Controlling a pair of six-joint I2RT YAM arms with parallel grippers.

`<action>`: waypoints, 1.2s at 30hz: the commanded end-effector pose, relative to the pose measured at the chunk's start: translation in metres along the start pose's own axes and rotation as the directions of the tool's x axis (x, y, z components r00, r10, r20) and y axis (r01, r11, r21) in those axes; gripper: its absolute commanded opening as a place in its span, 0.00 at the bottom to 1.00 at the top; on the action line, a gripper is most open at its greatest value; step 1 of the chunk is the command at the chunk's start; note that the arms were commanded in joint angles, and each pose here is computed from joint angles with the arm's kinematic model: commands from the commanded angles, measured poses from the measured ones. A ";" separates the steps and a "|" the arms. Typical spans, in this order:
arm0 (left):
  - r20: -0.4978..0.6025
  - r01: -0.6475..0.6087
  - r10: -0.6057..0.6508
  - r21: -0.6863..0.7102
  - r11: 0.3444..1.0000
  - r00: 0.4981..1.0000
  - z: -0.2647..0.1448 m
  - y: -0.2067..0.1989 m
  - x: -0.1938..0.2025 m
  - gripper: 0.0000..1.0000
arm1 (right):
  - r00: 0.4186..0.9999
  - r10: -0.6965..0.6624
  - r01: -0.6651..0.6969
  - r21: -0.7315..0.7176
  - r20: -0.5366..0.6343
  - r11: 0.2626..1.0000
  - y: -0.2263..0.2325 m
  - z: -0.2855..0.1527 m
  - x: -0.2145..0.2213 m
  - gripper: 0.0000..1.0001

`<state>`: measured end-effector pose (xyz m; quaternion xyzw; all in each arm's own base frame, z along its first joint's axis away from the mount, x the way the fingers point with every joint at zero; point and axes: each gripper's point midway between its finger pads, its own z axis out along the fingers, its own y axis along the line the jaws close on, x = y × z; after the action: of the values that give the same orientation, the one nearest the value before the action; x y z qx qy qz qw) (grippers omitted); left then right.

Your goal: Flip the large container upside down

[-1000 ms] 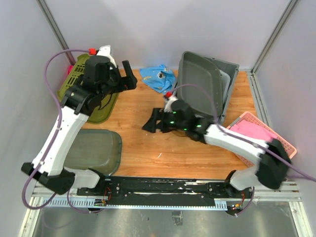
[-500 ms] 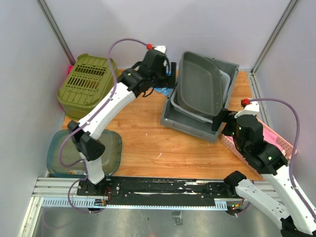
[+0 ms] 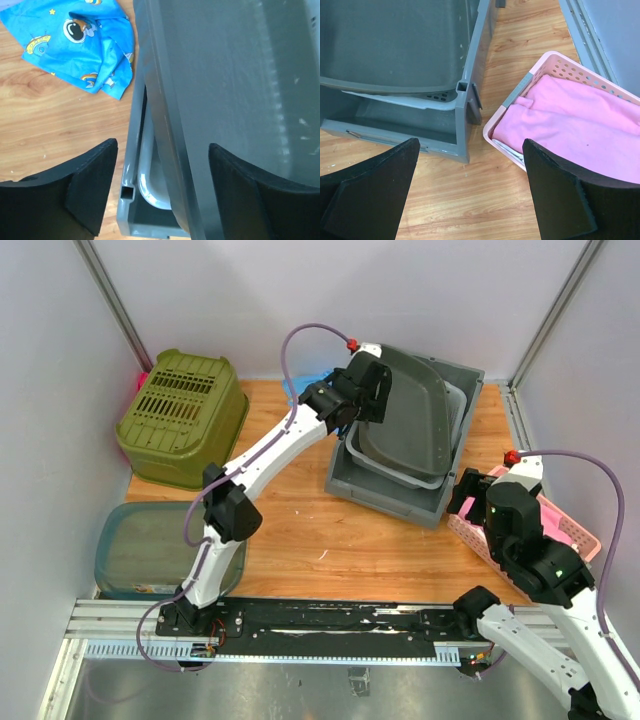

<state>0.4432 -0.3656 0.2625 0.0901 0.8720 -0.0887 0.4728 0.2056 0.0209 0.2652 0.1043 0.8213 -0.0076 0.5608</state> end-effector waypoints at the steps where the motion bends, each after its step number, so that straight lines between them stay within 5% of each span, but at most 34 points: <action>1: 0.040 -0.007 0.007 0.000 1.000 0.999 0.002 -0.012 -0.008 0.70 | 1.000 -0.007 0.006 0.053 0.021 0.999 -0.011 -0.003 -0.009 0.86; 6: 0.053 -0.002 0.001 0.019 1.000 0.999 -0.003 -0.014 -0.015 0.44 | 0.999 -0.022 0.021 0.062 0.027 0.998 -0.013 -0.004 -0.011 0.86; 12: 0.134 0.012 -0.022 0.078 0.997 0.991 -0.033 -0.015 -0.047 0.02 | 0.999 -0.020 0.018 0.056 0.026 0.998 -0.013 -0.004 -0.011 0.86; 18: 0.176 0.040 -0.059 0.109 0.993 0.983 -0.071 0.003 -0.072 0.00 | 1.000 -0.009 0.008 0.028 0.029 1.000 -0.007 -0.005 -0.015 0.86; 23: 0.147 0.134 -0.156 0.151 0.979 0.977 -0.101 0.065 -0.082 0.00 | 0.999 -0.006 0.005 0.020 0.037 1.000 -0.007 -0.008 -0.018 0.86; 31: 0.101 0.196 -0.198 0.022 0.980 0.975 -0.130 0.199 -0.046 0.00 | 1.000 0.003 -0.003 -0.004 0.020 1.000 0.001 -0.001 -0.010 0.85; 36: 0.037 0.166 -0.163 -0.069 0.984 0.986 -0.111 0.232 0.004 0.00 | 1.000 0.001 -0.001 -0.035 0.004 0.999 0.012 0.004 -0.009 0.85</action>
<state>0.4090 -0.1052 0.3254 -0.0400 0.8703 -0.0802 0.4844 0.2075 0.0236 0.2721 0.0925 0.8213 -0.0061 0.5629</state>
